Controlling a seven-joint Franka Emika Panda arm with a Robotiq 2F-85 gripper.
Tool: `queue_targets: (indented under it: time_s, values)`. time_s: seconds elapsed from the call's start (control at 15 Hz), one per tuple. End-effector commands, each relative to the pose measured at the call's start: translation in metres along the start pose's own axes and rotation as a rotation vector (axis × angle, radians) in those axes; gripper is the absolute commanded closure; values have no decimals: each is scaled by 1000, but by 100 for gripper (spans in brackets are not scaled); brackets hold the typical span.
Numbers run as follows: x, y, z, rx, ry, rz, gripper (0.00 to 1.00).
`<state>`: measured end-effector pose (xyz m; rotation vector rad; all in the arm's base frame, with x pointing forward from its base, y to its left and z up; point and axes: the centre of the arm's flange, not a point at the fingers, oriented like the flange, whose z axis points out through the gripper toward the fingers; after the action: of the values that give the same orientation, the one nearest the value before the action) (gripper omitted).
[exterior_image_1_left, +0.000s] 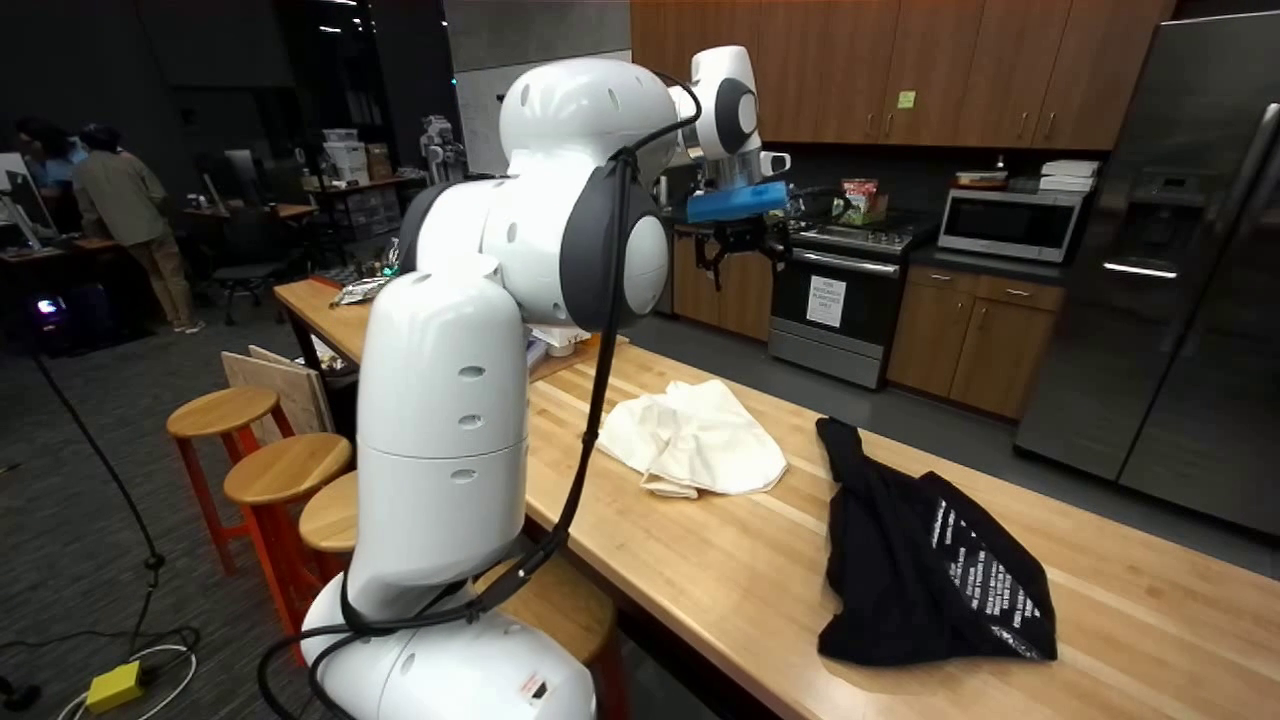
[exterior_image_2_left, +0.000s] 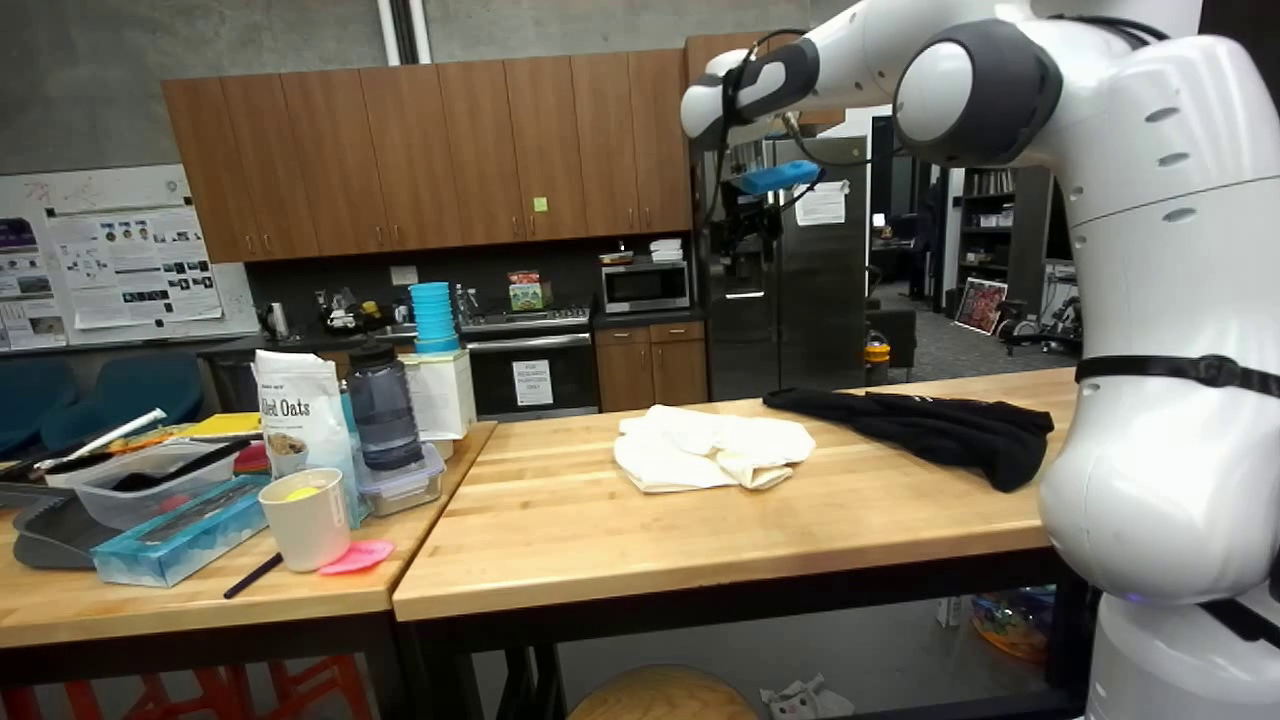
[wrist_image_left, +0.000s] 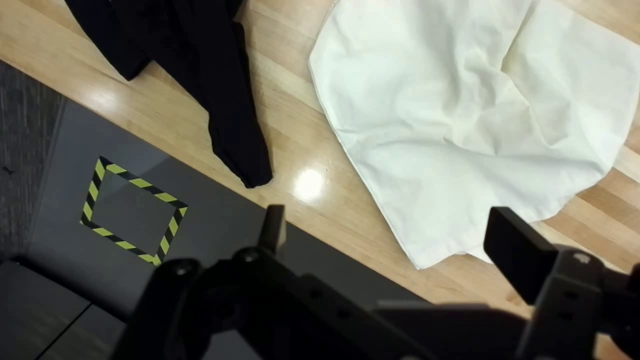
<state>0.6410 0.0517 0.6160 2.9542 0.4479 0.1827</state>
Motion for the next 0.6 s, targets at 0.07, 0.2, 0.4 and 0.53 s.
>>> queue_targets:
  time_s: [0.07,0.2,0.4,0.53]
  values:
    - [36,-7,4,14,-72,-34,0]
    - [40,-13,19,20,-110,-47,0]
    - [47,-18,40,34,-160,-59,0]
    - [51,-19,52,36,-184,-60,0]
